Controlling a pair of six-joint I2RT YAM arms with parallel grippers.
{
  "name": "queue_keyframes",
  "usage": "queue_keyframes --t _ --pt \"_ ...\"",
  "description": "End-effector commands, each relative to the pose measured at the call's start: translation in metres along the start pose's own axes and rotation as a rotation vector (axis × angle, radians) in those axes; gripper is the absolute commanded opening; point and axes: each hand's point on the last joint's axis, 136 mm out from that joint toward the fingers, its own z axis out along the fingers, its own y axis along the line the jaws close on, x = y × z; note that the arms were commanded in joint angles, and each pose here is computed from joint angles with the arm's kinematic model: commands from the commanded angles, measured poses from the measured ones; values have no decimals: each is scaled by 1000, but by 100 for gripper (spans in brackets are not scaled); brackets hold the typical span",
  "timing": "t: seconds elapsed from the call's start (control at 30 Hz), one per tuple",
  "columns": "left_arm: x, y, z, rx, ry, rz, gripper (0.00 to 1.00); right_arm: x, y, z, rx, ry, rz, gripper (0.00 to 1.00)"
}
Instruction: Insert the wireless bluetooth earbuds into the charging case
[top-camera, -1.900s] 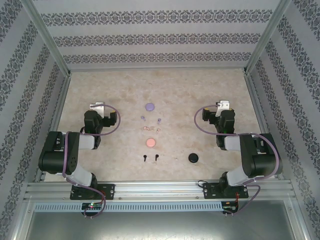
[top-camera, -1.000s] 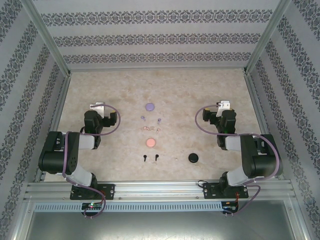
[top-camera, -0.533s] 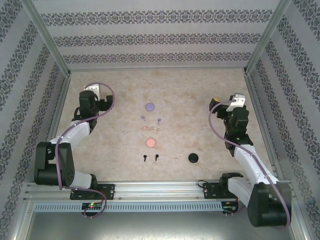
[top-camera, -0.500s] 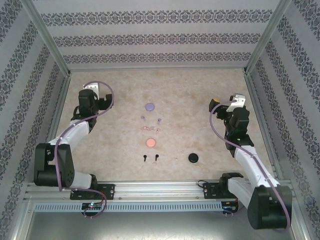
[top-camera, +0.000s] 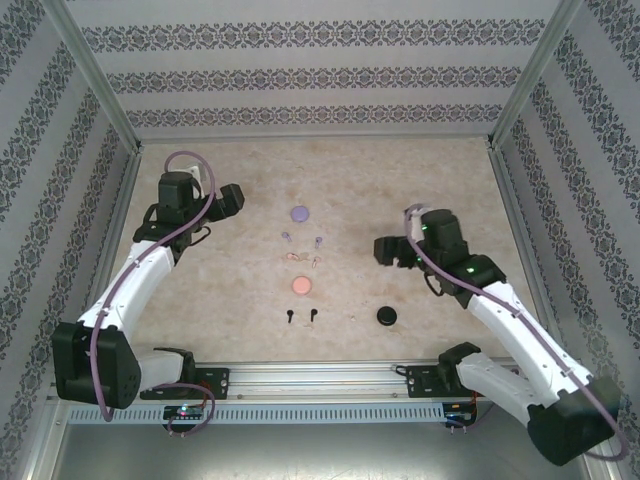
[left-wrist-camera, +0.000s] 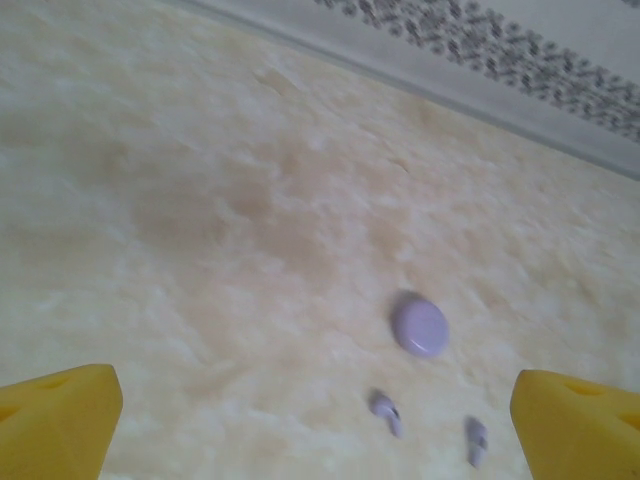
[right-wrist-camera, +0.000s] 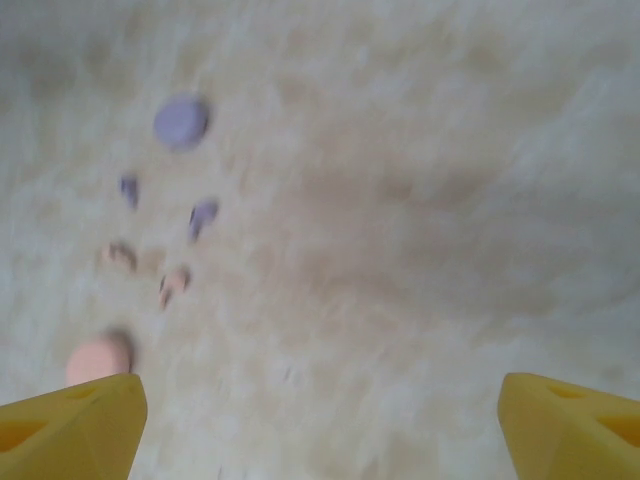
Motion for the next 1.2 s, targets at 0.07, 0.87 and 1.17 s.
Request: queue_keyframes --t 0.07,0.87,1.17 --pt "23 -34 -14 102 111 -49 100 79 -15 0 189 364 -49 90" --pt "25 -98 -12 256 150 26 100 151 -3 41 213 786 -117 83" --pt "22 -101 -17 260 144 29 100 163 0 49 228 834 -129 79"
